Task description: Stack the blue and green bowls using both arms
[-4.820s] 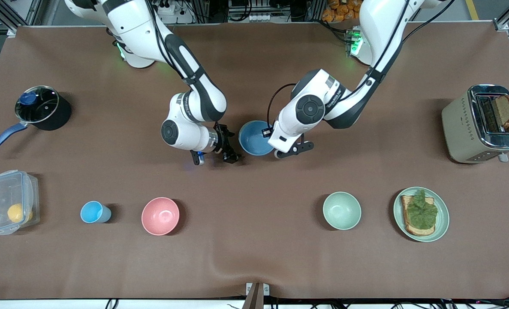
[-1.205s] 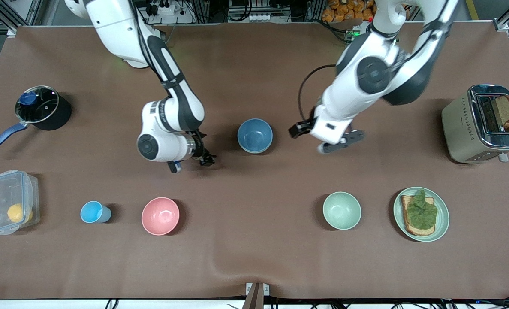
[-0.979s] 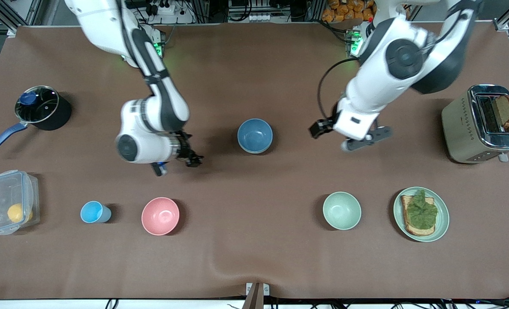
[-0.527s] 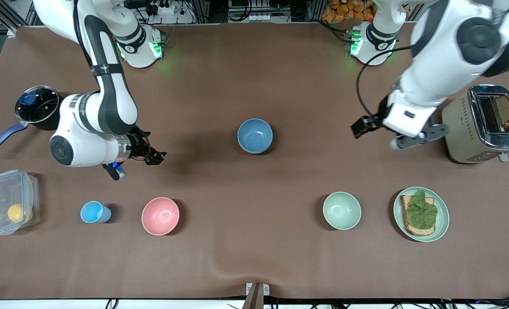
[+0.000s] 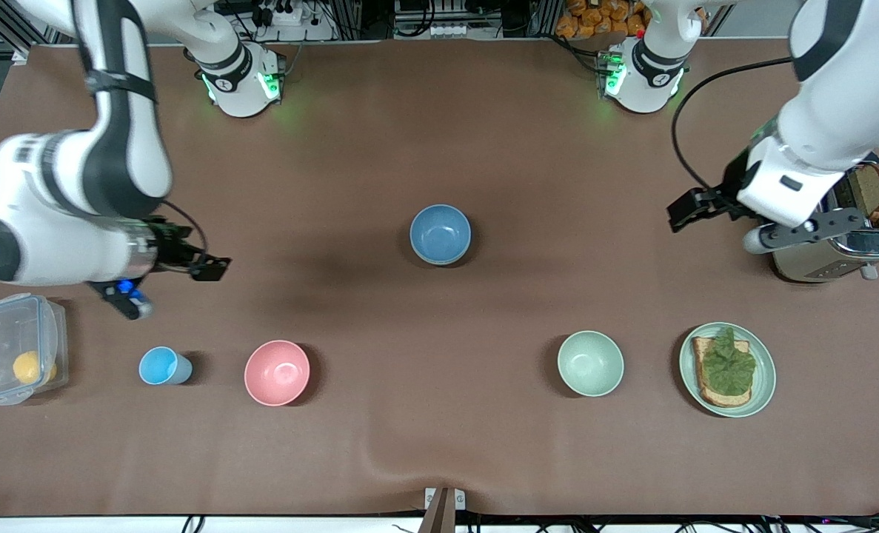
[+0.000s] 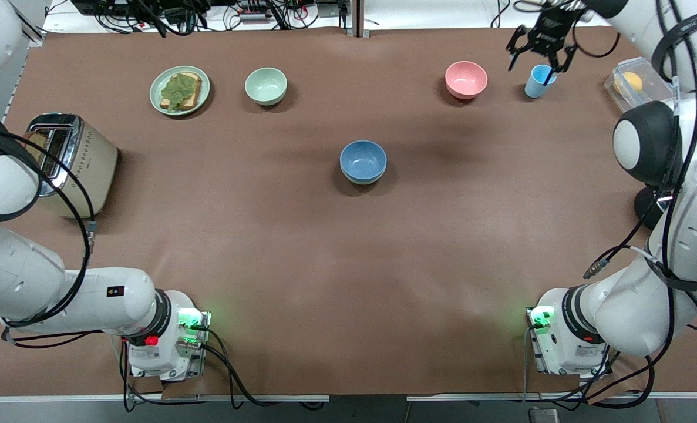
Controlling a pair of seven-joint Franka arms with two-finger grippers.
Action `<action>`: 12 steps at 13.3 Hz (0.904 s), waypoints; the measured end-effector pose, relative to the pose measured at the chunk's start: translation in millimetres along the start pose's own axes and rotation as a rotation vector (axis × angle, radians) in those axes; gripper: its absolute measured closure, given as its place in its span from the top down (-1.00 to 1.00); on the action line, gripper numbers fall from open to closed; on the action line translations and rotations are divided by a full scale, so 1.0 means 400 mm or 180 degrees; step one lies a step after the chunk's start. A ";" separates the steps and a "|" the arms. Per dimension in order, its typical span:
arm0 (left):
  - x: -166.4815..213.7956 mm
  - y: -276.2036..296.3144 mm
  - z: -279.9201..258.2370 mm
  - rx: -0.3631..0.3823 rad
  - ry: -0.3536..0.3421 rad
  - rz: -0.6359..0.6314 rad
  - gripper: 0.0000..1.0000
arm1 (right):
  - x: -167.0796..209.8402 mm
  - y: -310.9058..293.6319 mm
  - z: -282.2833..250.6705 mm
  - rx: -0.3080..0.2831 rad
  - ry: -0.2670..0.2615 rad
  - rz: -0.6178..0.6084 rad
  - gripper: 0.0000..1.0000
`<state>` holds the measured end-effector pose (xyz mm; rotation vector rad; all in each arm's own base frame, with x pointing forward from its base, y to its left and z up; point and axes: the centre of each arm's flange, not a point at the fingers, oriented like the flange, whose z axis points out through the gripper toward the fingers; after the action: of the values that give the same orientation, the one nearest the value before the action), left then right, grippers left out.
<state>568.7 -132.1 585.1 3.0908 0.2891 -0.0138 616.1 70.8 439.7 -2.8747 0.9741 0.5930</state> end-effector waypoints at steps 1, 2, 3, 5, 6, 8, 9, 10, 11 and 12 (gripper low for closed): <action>0.007 -0.027 -0.012 0.0007 0.0021 0.0077 1.00 | 0.023 0.031 -0.029 0.0049 -0.0002 -0.0042 1.00; 0.014 -0.052 -0.025 0.0010 0.0044 0.0124 1.00 | 0.045 0.062 -0.058 0.0068 0.0040 -0.0064 1.00; 0.020 -0.072 -0.036 0.0012 0.0061 0.0126 1.00 | 0.057 0.086 -0.091 0.0047 0.0129 -0.0081 1.00; 0.020 -0.088 -0.050 0.0028 0.0025 0.0119 1.00 | 0.051 0.106 -0.149 0.0077 0.0248 -0.0181 1.00; 0.016 -0.091 -0.051 0.0042 -0.0015 0.0115 1.00 | 0.044 0.120 -0.178 0.0125 0.0284 -0.0257 1.00; 0.016 -0.099 -0.058 0.0050 -0.0033 0.0098 1.00 | 0.015 0.156 -0.237 0.0082 0.0430 -0.0420 1.00; 0.017 -0.107 -0.065 0.0051 -0.0032 0.0079 1.00 | -0.007 0.167 -0.262 0.0067 0.0486 -0.0463 1.00; 0.013 -0.115 -0.070 0.0062 -0.0059 0.0067 1.00 | -0.026 0.180 -0.285 0.0079 0.0523 -0.0489 1.00; 0.008 -0.122 -0.075 0.0073 -0.0082 0.0058 1.00 | -0.042 0.192 -0.306 0.0112 0.0559 -0.0537 1.00; 0.003 -0.127 -0.082 0.0079 -0.0088 0.0052 1.00 | -0.059 0.203 -0.327 0.0125 0.0619 -0.0607 1.00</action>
<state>560.7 -80.7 616.2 3.1147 0.2644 -0.0602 595.4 -2.4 575.6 -2.9856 0.7083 0.2817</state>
